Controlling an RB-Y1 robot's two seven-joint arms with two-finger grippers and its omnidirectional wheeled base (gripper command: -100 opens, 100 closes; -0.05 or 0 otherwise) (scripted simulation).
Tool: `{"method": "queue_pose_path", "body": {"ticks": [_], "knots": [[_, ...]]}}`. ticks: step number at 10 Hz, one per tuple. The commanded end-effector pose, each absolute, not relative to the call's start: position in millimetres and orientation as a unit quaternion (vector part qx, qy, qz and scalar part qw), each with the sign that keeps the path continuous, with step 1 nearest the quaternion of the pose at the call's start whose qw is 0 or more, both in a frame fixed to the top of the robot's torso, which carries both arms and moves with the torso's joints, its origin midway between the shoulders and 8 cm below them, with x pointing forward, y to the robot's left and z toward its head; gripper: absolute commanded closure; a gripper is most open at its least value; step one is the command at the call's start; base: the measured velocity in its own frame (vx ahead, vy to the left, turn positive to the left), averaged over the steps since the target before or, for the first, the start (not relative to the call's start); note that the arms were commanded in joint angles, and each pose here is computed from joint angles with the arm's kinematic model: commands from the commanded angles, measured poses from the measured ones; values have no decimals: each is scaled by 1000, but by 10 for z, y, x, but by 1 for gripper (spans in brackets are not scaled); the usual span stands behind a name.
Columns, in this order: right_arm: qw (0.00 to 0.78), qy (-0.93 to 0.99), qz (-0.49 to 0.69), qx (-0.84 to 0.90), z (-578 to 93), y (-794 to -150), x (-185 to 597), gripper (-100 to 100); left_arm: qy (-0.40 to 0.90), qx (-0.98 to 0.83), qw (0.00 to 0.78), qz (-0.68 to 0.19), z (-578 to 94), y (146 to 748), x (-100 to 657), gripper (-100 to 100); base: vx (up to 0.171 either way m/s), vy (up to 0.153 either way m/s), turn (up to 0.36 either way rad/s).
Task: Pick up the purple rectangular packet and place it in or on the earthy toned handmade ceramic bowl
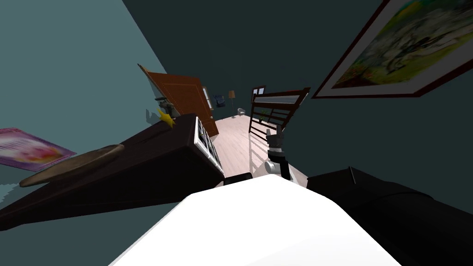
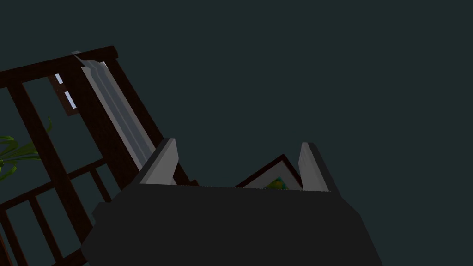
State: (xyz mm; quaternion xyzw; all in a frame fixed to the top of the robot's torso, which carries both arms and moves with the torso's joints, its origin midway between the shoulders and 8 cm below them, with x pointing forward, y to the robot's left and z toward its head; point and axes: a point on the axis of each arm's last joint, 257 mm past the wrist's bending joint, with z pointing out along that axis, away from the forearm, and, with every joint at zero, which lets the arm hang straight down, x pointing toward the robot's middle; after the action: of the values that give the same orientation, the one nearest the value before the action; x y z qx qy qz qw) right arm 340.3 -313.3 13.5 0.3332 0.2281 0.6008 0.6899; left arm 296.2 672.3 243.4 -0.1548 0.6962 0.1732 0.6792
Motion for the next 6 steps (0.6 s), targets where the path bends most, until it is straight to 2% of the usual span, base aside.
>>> {"method": "queue_pose_path", "body": {"ticks": [1,6], "knots": [[690,228,601,333,135,-3133,3403,0,696,-155,679,173,2434,6723,2962,0,-3,-3,10],[690,228,601,333,135,-3134,3403,0,696,-155,679,173,2433,6722,2963,0,0,0,0]]}}
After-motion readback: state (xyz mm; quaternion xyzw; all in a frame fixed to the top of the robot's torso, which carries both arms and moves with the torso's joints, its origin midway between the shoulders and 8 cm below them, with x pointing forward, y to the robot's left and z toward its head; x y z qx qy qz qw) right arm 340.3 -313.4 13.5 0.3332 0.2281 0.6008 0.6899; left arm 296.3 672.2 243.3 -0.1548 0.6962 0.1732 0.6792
